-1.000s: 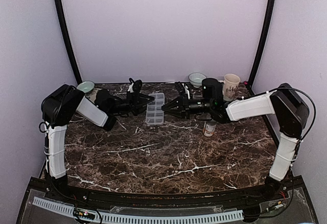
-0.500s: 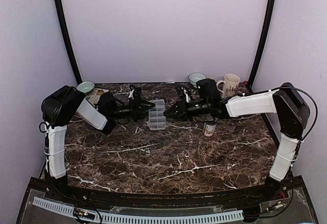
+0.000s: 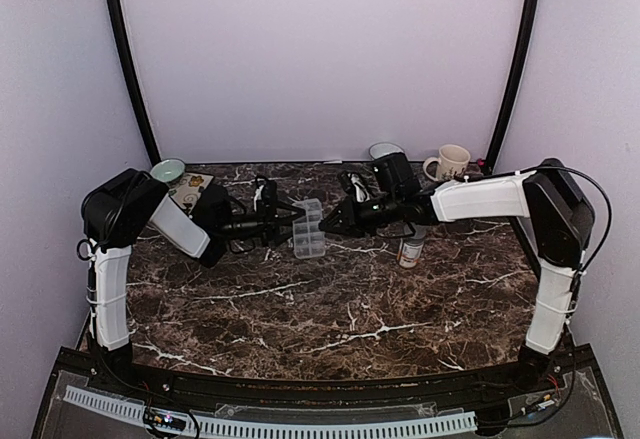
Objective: Sort the pills into containers
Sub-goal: Open the lid of the pill container, then hold the pill container at the center of the board.
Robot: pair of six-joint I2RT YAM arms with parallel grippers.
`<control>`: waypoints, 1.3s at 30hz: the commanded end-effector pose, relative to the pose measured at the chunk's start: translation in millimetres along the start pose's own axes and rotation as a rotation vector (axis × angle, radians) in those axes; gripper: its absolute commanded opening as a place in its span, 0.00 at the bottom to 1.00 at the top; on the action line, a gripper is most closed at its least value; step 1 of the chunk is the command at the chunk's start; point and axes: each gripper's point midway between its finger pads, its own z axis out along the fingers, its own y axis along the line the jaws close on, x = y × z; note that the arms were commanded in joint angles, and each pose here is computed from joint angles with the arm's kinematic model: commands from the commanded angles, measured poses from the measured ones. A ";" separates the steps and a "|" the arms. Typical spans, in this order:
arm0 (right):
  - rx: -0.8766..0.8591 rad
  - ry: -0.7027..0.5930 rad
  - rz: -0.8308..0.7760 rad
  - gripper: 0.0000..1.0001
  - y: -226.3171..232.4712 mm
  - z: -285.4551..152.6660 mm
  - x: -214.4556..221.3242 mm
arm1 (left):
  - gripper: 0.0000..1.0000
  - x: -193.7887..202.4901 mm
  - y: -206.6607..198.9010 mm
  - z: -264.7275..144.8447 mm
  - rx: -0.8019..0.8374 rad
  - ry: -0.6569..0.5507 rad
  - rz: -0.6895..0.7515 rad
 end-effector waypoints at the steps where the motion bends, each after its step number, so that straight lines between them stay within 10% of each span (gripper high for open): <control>1: 0.110 0.012 -0.005 0.03 -27.8 9.7 2.8 | 0.59 8.4 4.3 -0.8 -0.027 0.008 0.019; 5: 0.164 0.033 0.008 0.02 -40.7 12.0 7.6 | 0.72 9.7 14.4 -2.7 -0.060 -0.004 0.009; 34: 0.379 0.110 -0.018 0.00 -60.9 7.8 2.8 | 0.76 -9.4 15.4 -17.3 -0.187 -0.048 0.067; 39: 0.391 0.116 -0.026 0.00 -60.1 10.3 4.1 | 0.97 -33.9 -2.7 4.7 -0.227 -0.016 0.134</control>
